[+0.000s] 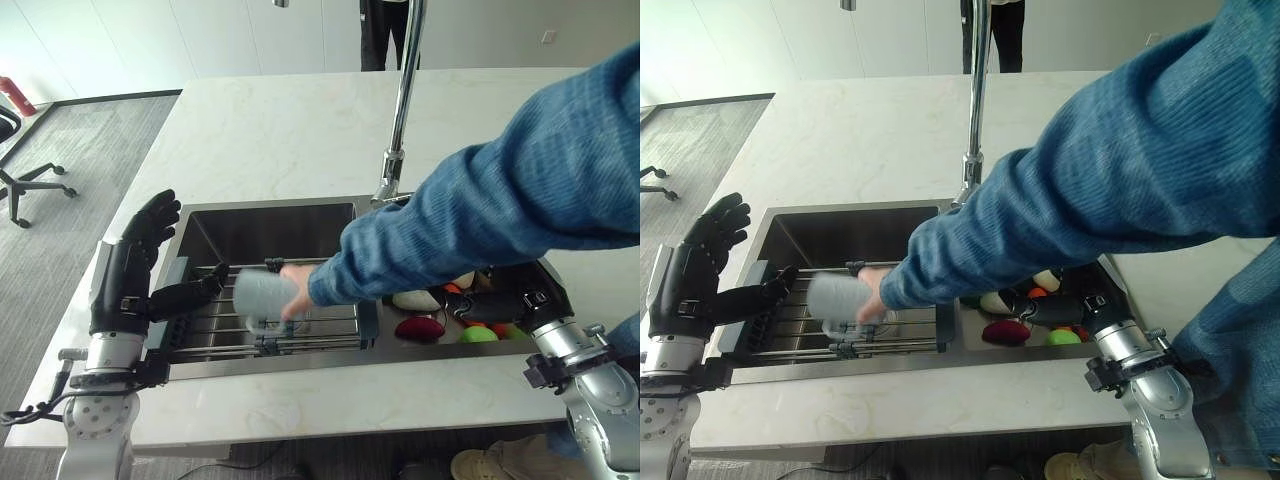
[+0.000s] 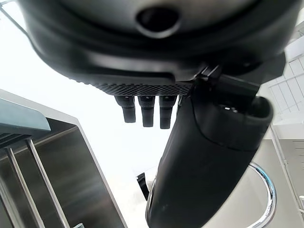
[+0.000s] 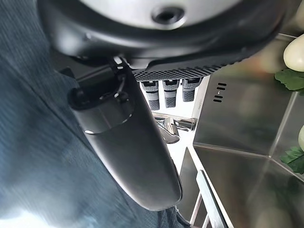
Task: Place the dishes in the dishwasher.
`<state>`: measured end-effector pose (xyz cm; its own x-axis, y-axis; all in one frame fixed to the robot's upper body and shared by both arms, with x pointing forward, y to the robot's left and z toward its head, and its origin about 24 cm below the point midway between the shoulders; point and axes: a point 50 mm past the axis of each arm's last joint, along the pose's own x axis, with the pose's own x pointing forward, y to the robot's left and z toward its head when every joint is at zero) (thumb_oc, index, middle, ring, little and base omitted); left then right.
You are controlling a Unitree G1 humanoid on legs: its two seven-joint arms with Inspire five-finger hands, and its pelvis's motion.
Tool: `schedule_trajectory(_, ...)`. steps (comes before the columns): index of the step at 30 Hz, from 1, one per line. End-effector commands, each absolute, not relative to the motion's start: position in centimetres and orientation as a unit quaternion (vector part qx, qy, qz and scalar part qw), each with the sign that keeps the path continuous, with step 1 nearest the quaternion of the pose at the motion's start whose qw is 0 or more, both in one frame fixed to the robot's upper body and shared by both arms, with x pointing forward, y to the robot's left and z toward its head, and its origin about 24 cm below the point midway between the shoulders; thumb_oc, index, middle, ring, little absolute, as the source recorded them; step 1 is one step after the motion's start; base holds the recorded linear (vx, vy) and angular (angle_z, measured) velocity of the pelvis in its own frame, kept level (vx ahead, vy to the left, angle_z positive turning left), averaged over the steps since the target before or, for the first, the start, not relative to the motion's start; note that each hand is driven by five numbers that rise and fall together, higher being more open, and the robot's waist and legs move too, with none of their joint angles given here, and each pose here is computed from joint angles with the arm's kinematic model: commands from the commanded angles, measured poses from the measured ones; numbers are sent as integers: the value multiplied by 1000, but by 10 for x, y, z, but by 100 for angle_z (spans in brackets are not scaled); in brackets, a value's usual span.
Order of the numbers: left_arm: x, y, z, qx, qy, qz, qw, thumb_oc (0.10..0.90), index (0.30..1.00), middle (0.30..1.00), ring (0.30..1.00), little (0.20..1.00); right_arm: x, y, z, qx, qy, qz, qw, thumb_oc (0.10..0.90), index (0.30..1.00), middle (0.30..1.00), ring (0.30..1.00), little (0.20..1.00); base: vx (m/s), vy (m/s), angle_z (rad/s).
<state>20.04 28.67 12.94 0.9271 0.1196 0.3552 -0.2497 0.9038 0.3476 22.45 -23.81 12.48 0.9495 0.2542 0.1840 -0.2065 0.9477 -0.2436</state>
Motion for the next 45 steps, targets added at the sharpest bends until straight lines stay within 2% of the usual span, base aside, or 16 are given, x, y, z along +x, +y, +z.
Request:
schedule_trajectory(1, 202, 290, 189, 220, -308, 105, 920, 800, 900, 900, 900, 900, 213, -225, 184, -137, -273, 126, 944, 800, 900, 900, 900, 900, 0, 0, 0)
schedule_trajectory(17, 214, 280, 180, 271, -247, 36, 930, 800, 900, 900, 900, 900, 216, -222, 186, -138, -274, 128, 943, 800, 900, 900, 900, 900, 0, 0, 0)
schedule_trajectory(23, 229, 279, 175, 376, -160, -23, 912, 800, 900, 900, 900, 900, 220, -221, 192, -143, -277, 136, 940, 800, 900, 900, 900, 900, 0, 0, 0)
schedule_trajectory(33, 242, 275, 176, 417, -103, -93, 898, 800, 900, 900, 900, 900, 224, -221, 194, -146, -275, 145, 939, 800, 900, 900, 900, 900, -1, 0, -1)
schedule_trajectory(45, 248, 275, 173, 429, -85, -105, 893, 800, 900, 900, 900, 900, 226, -221, 194, -145, -272, 147, 940, 800, 900, 900, 900, 900, -4, -2, -4)
